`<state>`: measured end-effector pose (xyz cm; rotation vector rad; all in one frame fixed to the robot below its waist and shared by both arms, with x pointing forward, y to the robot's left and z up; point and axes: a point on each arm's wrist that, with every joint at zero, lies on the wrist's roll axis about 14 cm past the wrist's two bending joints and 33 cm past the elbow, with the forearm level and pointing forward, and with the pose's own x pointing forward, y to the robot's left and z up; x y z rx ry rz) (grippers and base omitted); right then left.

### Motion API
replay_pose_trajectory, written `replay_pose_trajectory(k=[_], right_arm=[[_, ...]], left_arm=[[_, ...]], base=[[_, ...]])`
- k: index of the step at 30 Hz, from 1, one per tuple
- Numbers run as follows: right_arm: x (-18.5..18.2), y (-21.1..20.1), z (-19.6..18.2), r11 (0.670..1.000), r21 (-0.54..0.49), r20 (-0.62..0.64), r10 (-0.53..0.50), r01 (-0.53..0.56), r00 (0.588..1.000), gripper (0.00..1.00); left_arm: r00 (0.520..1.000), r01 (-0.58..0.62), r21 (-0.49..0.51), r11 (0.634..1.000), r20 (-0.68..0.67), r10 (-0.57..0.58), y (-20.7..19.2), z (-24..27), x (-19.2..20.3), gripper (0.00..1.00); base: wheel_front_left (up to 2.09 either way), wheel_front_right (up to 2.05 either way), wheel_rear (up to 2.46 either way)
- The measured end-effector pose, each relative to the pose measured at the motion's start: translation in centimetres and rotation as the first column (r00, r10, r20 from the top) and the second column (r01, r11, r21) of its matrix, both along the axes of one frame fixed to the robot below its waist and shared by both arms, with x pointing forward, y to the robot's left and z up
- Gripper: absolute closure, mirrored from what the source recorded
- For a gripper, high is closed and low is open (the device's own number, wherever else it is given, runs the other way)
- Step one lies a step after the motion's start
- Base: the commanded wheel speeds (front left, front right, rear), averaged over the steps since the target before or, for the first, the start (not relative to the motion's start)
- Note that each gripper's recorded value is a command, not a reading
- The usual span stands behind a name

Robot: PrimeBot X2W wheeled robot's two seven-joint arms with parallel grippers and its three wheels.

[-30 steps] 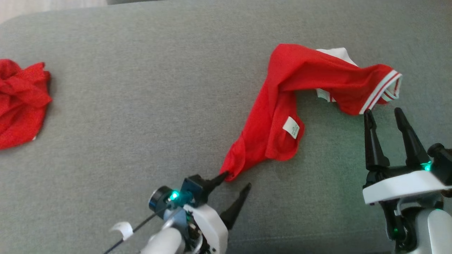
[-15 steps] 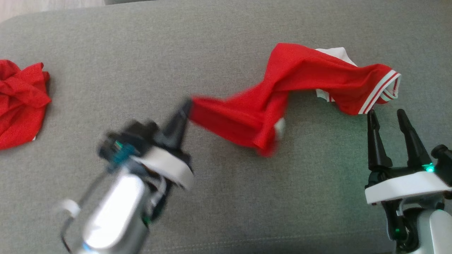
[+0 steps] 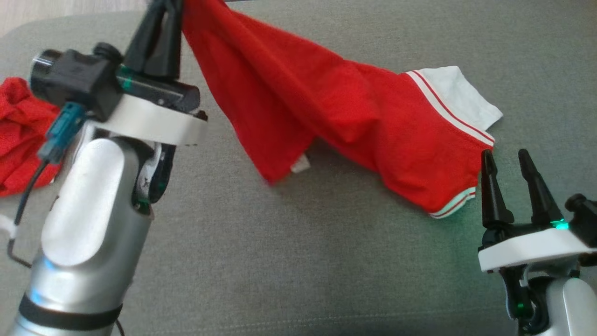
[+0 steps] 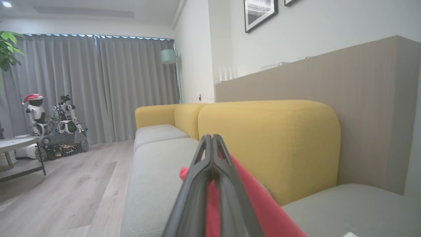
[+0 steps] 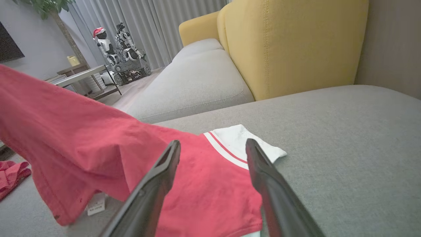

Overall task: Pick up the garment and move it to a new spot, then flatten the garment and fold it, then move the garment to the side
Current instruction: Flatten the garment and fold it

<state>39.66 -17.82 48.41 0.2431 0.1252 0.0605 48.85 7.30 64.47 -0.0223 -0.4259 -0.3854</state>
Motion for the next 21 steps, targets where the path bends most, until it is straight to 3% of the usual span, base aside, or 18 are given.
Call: replay_pose_trajectory(k=[4,8,14,21], right_arm=[[0.1,0.3,-0.4,1.0,0.008,-0.009,0.007,-0.007,1.0,0.0],[0.2,0.3,-0.8,1.0,0.012,-0.018,0.006,-0.006,1.0,0.0],[0.6,0.1,-1.4,1.0,0.011,-0.037,0.002,-0.001,0.999,0.0],[0.8,-0.6,-1.6,1.0,-0.002,-0.043,-0.018,0.018,0.999,0.0]], left_arm=[[1.0,0.009,-0.058,0.998,0.02,-0.008,0.4,1.1,-0.9,1.0],[0.985,0.001,-0.116,0.993,-0.172,-0.021,0.7,-4.7,-3.0,1.0],[0.857,-0.16,-0.141,0.977,-0.511,0.066,3.6,-15.7,-7.7,1.0],[0.747,-0.27,-0.132,0.954,-0.654,0.121,5.6,-20.5,-10.6,1.0]], base=[[0.0,0.0,0.0],[0.0,0.0,0.0],[0.0,0.0,0.0],[0.0,0.0,0.0]])
